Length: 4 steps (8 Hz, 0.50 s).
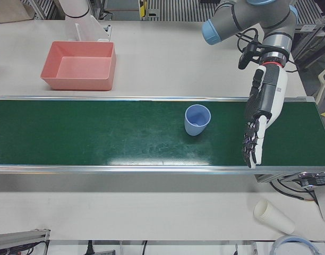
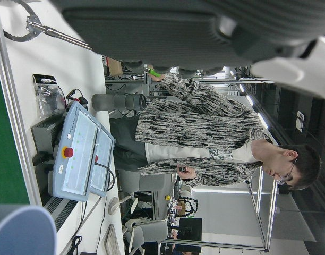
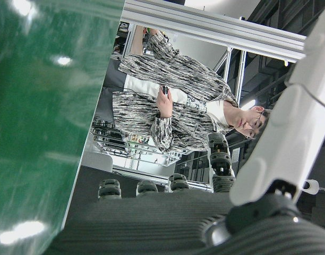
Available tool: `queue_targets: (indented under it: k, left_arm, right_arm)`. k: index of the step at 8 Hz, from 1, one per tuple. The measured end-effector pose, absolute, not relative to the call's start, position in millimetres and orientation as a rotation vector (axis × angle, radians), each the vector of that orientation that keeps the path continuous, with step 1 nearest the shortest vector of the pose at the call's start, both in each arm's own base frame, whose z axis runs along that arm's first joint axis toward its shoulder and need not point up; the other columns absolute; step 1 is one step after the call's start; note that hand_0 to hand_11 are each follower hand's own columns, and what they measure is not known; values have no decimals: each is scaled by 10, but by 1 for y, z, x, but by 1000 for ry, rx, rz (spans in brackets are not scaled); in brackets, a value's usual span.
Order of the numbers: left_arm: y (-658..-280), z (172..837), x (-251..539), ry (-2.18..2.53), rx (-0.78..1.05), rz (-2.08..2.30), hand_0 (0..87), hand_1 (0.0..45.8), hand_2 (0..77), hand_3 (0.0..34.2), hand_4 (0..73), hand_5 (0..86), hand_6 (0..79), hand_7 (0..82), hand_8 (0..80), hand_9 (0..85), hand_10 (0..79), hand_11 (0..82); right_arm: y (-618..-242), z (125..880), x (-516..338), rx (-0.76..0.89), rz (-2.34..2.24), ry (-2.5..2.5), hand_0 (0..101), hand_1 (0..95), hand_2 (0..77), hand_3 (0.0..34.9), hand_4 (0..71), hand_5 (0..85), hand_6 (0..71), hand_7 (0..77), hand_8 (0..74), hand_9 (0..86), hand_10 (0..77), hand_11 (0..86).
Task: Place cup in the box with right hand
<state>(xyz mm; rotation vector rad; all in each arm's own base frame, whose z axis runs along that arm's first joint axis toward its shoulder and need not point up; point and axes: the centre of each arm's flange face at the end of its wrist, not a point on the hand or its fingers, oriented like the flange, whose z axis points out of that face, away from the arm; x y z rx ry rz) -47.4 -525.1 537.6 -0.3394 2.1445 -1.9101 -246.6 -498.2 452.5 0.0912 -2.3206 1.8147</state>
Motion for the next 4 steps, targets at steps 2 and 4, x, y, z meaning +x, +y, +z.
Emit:
queue_targets:
  k: [2,4]
  left_arm:
    - [-525,538,-47,2145,-340,-1910,0,5,5,0,11,5,0,5,0,0,0,0]
    - [-525,538,-47,2144,-340,-1910,0,5,5,0,11,5,5,5,0,0,0,0]
  right_arm:
    - [-496,458,-244,89,1822,-2313,473,98,11,109,0,44,11,76,27,5,16,44]
    - [-494,464,-241,94,1827,-2299,458,93,5,34,0,44,11,76,27,5,22,44]
